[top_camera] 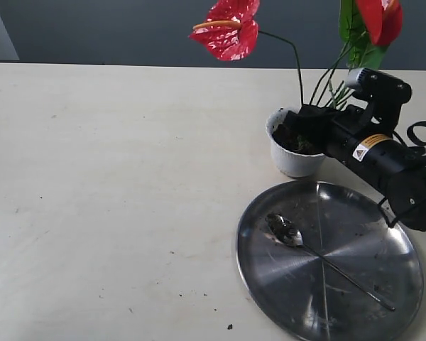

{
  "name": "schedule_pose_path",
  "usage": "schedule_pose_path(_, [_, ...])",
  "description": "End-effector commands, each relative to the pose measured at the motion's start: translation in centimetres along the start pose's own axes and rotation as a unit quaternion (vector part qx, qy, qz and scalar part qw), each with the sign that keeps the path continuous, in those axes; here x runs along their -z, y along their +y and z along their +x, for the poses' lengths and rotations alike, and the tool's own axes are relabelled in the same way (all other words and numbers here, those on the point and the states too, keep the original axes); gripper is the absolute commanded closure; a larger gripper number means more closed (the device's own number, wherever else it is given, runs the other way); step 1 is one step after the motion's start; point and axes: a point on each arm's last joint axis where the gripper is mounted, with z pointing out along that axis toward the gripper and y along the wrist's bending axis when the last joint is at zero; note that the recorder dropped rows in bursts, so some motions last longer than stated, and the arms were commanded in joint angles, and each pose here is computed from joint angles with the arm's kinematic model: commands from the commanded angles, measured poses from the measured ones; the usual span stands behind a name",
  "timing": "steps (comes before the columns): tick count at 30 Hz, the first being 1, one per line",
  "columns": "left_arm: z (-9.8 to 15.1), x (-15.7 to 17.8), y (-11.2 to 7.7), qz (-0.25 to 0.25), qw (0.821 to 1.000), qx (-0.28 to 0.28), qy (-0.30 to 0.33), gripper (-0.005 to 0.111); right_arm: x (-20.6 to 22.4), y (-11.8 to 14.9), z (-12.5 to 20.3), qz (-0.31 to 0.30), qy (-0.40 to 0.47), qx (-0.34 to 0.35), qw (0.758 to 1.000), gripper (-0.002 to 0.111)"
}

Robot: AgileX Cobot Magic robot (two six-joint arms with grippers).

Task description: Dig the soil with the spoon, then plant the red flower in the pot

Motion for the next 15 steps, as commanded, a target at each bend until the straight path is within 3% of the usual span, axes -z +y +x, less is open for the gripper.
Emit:
schedule_pose_path(1, [-0.13,-0.02,-0.02,0.002,1.0,0.002,-0.002,0.105,0.77,-1.83,3.61,0.081,0.153,-0.018,0.985,0.109])
schedule_pose_path(15, [-0.13,-0.02,-0.02,0.002,1.0,0.002,-0.002,0.105,0.68,-2.31,4.55,0.097,0.183,-0.017,0.978,0.109])
